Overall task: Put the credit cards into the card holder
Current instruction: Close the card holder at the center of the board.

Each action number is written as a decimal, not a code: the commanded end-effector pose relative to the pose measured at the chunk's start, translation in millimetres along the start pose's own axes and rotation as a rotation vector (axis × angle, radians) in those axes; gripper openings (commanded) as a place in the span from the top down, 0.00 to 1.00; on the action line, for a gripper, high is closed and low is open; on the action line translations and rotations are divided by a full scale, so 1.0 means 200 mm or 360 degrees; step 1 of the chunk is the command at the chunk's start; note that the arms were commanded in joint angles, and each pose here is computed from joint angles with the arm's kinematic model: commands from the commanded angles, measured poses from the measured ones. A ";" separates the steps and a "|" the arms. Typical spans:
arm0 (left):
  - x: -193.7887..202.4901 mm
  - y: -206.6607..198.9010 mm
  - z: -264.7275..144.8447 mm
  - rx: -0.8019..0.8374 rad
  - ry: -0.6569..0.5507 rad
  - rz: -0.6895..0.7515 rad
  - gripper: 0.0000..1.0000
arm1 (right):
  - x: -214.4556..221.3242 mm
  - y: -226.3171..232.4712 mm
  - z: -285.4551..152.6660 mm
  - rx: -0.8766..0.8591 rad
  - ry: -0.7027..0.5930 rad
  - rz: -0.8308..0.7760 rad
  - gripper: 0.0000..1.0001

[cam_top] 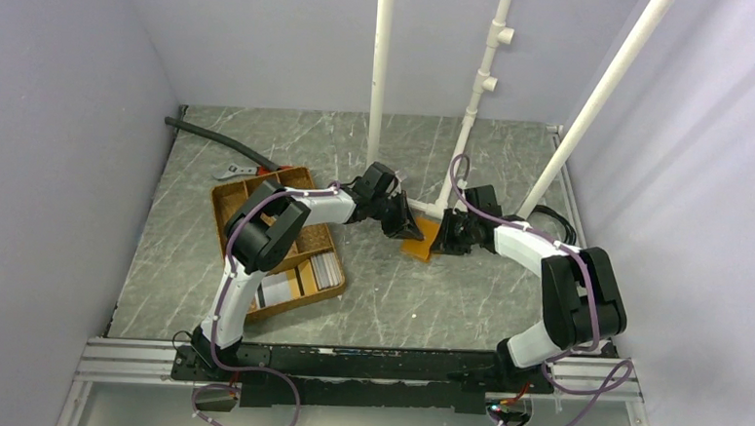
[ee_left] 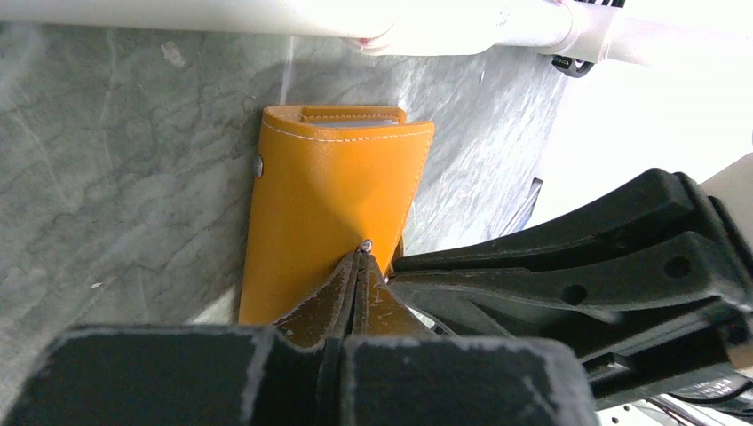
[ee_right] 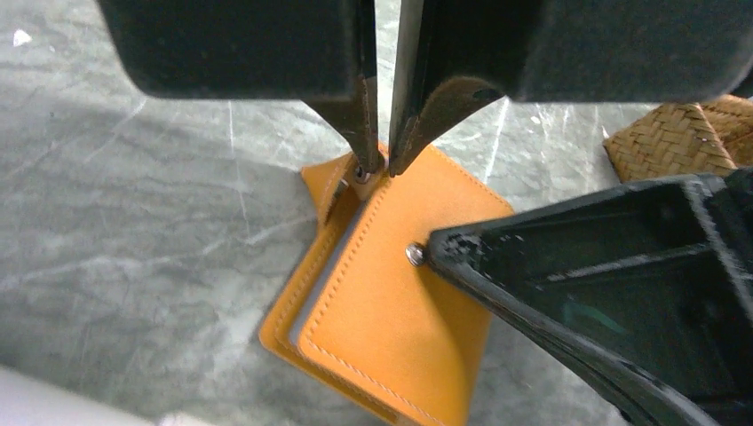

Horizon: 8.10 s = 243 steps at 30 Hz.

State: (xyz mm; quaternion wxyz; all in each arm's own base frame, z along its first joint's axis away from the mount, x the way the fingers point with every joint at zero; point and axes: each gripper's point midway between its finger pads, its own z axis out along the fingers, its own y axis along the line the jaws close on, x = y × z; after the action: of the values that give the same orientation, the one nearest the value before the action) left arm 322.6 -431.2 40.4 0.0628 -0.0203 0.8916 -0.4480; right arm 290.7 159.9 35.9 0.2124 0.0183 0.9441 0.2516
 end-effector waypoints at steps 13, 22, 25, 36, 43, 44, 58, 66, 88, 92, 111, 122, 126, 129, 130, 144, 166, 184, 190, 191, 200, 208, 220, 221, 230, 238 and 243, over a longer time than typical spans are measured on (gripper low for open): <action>0.09 0.26 0.02 -0.0297 0.0062 0.0010 1.00 | -0.01 -0.19 -0.26 0.0417 -0.0159 0.0058 0.53; 0.13 0.24 0.05 -0.0296 0.0082 0.0033 1.00 | -0.08 -0.03 -0.22 0.0181 -0.0281 0.0151 0.45; 0.13 0.25 0.05 -0.0308 0.0078 0.0034 1.00 | -0.09 -0.02 -0.18 0.0169 -0.0292 0.0150 0.45; 0.13 0.27 0.05 -0.0318 0.0074 0.0021 1.00 | -0.10 -0.09 -0.04 0.0567 -0.0233 0.0111 0.41; 0.14 0.27 0.06 -0.0317 0.0081 0.0024 1.00 | -0.15 -0.13 -0.04 0.0788 -0.0288 0.0019 0.46; 0.14 0.27 0.06 -0.0317 0.0081 0.0025 1.00 | -0.15 -0.13 -0.05 0.0811 -0.0295 0.0006 0.50; 0.14 0.29 0.06 -0.0328 0.0086 0.0031 1.00 | -0.07 -0.09 -0.12 0.0706 -0.0269 0.0015 0.68; 0.14 0.30 0.06 -0.0332 0.0093 0.0028 1.00 | -0.04 -0.09 -0.10 0.0686 -0.0238 0.0020 0.69; 0.14 0.30 0.07 -0.0334 0.0091 0.0027 1.00 | -0.03 -0.07 -0.15 0.0648 -0.0250 0.0021 0.93; 0.15 0.30 0.07 -0.0331 0.0095 0.0026 1.00 | -0.04 -0.07 -0.18 0.0647 -0.0277 0.0020 0.85; 0.15 0.29 0.07 -0.0328 0.0097 0.0032 1.00 | -0.02 -0.10 -0.12 0.0664 -0.0226 0.0014 0.90; 0.14 0.26 0.06 -0.0299 0.0101 0.0063 1.00 | -0.10 0.04 -0.16 0.0284 -0.0314 -0.0131 1.00; 0.16 0.26 0.07 -0.0300 0.0111 0.0061 1.00 | -0.16 0.13 -0.14 -0.0054 -0.0265 -0.0130 1.00; 0.17 0.27 0.08 -0.0295 0.0114 0.0052 1.00 | -0.17 0.13 -0.09 -0.0176 -0.0208 -0.0075 1.00; 0.17 0.27 0.08 -0.0293 0.0114 0.0054 1.00 | -0.17 0.13 -0.07 -0.0216 -0.0188 -0.0060 1.00; 0.06 0.01 -0.06 -0.0043 0.0077 0.0121 1.00 | -0.17 0.08 0.02 -0.0324 -0.0092 0.0063 1.00; 0.00 0.10 -0.12 -0.0168 -0.0027 0.0147 0.99 | -0.13 -0.03 0.08 -0.0314 0.0052 0.0186 0.95; 0.02 0.17 -0.10 -0.0163 -0.0013 0.0109 1.00 | -0.14 -0.05 0.11 -0.0366 0.0082 0.0380 0.86; 0.03 0.17 -0.09 -0.0151 -0.0009 0.0103 1.00 | -0.15 -0.05 0.09 -0.0424 0.0071 0.0430 1.00; 0.03 0.17 -0.09 -0.0149 -0.0006 0.0100 1.00 | -0.16 -0.05 0.08 -0.0432 0.0068 0.0432 1.00; 0.03 0.16 -0.09 -0.0144 -0.0002 0.0106 1.00 | -0.16 -0.11 0.08 -0.0283 0.0082 0.0390 1.00; 0.04 0.19 -0.07 -0.0143 0.0012 0.0072 1.00 | -0.14 -0.10 0.11 -0.0130 0.0115 0.0270 1.00; 0.05 0.25 -0.04 -0.0184 0.0025 0.0047 1.00 | -0.10 -0.06 0.16 -0.0045 0.0208 0.0077 1.00; 0.05 0.26 -0.04 -0.0190 0.0025 0.0040 1.00 | -0.09 -0.06 0.16 -0.0030 0.0221 0.0056 1.00; 0.05 0.28 -0.02 -0.0207 0.0033 0.0039 1.00 | -0.01 -0.13 0.20 0.0304 0.0362 -0.0094 1.00; 0.06 0.28 -0.03 -0.0211 0.0034 0.0037 1.00 | 0.13 -0.27 0.27 0.0644 0.0532 -0.0034 1.00; 0.06 0.28 -0.04 -0.0211 0.0031 0.0044 1.00 | 0.29 -0.38 0.32 0.0828 0.0667 0.0021 1.00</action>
State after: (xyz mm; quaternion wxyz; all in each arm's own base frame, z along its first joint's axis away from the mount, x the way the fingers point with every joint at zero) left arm 318.6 -414.2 41.5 0.0805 0.0252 0.8896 -0.4489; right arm 316.0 178.2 22.2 0.0891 0.0121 0.9823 0.1644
